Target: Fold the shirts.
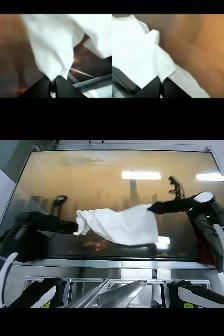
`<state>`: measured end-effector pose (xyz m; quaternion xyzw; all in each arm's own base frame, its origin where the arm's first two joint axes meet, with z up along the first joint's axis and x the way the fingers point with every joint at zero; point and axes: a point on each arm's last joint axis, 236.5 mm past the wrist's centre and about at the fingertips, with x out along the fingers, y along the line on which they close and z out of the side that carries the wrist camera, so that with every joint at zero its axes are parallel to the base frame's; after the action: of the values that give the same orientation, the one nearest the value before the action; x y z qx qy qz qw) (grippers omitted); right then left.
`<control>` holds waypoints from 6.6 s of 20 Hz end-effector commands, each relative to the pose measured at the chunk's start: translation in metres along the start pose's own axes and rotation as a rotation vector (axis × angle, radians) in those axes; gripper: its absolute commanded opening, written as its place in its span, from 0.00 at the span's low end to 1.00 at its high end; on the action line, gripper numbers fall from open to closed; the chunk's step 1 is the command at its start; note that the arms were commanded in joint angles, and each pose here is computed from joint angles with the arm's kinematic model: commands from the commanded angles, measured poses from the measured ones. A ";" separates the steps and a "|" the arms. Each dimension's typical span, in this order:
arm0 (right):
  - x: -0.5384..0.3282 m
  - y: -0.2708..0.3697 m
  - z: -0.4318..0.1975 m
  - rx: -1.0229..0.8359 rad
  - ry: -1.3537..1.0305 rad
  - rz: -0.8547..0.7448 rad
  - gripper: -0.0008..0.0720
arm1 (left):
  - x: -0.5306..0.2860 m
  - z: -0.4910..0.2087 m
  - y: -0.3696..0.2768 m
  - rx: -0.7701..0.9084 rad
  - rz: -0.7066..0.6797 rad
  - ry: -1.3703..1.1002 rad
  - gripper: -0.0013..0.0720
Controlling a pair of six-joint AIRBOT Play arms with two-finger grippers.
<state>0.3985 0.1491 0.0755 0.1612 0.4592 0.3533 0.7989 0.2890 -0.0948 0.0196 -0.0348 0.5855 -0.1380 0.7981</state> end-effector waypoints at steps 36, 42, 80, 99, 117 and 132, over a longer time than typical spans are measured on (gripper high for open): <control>0.027 -0.146 0.082 0.035 -0.179 -0.297 0.59 | 0.045 0.190 0.141 0.046 0.030 0.006 0.96; -0.059 -0.163 0.006 0.234 0.031 -0.318 0.48 | -0.008 0.126 0.181 -0.130 0.013 0.097 0.96; 0.047 -0.141 -0.153 0.415 0.349 -0.086 0.54 | 0.108 -0.019 0.128 -0.111 -0.303 0.392 0.05; -0.338 0.231 0.073 -0.672 -0.848 -0.500 0.04 | -0.392 0.124 -0.056 0.370 0.046 -1.106 0.04; -0.133 -0.034 0.090 -0.171 -0.355 -0.264 0.04 | -0.110 0.216 0.023 0.261 -0.200 -0.505 0.04; 0.009 -0.195 0.093 0.119 -0.263 -0.243 0.04 | 0.092 0.247 0.127 0.065 -0.042 -0.112 0.04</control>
<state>0.5626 0.0309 0.0253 0.2061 0.3620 0.2110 0.8843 0.5867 -0.0447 0.0160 -0.0354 0.4710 -0.2187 0.8539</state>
